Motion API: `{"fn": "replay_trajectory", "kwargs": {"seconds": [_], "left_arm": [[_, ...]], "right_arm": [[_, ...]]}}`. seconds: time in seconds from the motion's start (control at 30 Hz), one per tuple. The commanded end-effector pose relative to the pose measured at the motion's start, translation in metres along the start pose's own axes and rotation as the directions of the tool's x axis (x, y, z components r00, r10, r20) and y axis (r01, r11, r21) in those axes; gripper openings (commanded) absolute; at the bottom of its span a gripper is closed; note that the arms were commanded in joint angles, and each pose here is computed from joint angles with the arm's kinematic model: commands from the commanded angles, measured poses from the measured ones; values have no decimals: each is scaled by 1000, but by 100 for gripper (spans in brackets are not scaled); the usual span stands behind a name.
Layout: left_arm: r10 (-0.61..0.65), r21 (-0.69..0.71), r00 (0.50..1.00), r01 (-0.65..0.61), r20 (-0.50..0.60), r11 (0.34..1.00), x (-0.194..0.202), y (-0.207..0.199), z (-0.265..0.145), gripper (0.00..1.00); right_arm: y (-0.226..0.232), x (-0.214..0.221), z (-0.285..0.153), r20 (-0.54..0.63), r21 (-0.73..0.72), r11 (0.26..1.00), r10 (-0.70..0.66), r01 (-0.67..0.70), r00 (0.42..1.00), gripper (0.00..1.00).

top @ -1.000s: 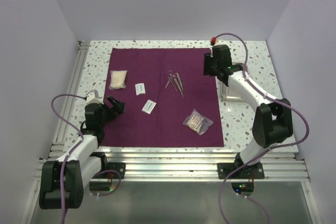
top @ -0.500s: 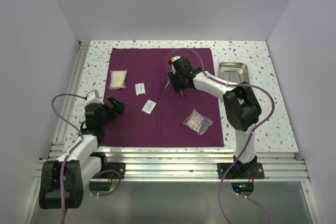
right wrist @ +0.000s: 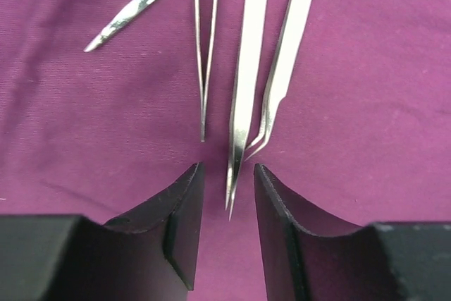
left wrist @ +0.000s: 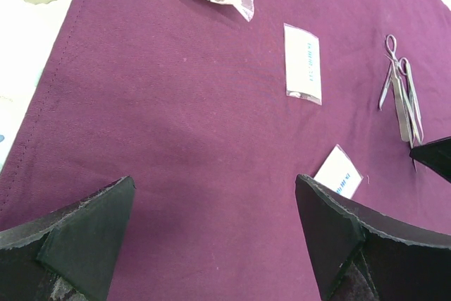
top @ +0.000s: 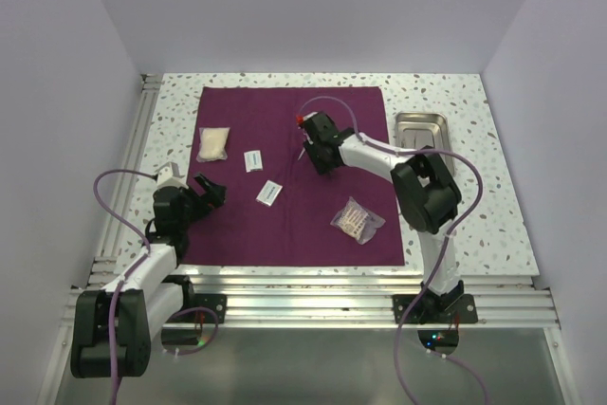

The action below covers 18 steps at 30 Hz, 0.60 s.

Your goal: Prepare the surgical pack

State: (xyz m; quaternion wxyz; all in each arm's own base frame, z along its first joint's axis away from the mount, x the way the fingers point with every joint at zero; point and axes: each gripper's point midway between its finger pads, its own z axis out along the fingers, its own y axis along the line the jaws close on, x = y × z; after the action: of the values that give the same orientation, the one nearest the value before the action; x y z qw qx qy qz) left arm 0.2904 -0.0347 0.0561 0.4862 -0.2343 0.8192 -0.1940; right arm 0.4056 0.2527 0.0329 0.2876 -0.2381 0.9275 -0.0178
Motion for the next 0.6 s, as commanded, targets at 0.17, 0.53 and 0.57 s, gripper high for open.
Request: {"fn": "replay_trajectory", "kwargs": {"seconds": [0.17,0.53,0.57], "left_arm": [[29,45,998,-32,62,998,-23,-14,2,100],[27,47,998,-30,61,998,-23,-14,2,100],[29,48,998,-32,60,998,-23,-14,2,100]], "right_arm": [[-2,1,1,-4,15,1000,-19,19,1000,17],[-9,-53,-69,189,-103,992,85,-66,978,1],[-12,-56,-73,199,-111,991,95,-73,975,1]]}}
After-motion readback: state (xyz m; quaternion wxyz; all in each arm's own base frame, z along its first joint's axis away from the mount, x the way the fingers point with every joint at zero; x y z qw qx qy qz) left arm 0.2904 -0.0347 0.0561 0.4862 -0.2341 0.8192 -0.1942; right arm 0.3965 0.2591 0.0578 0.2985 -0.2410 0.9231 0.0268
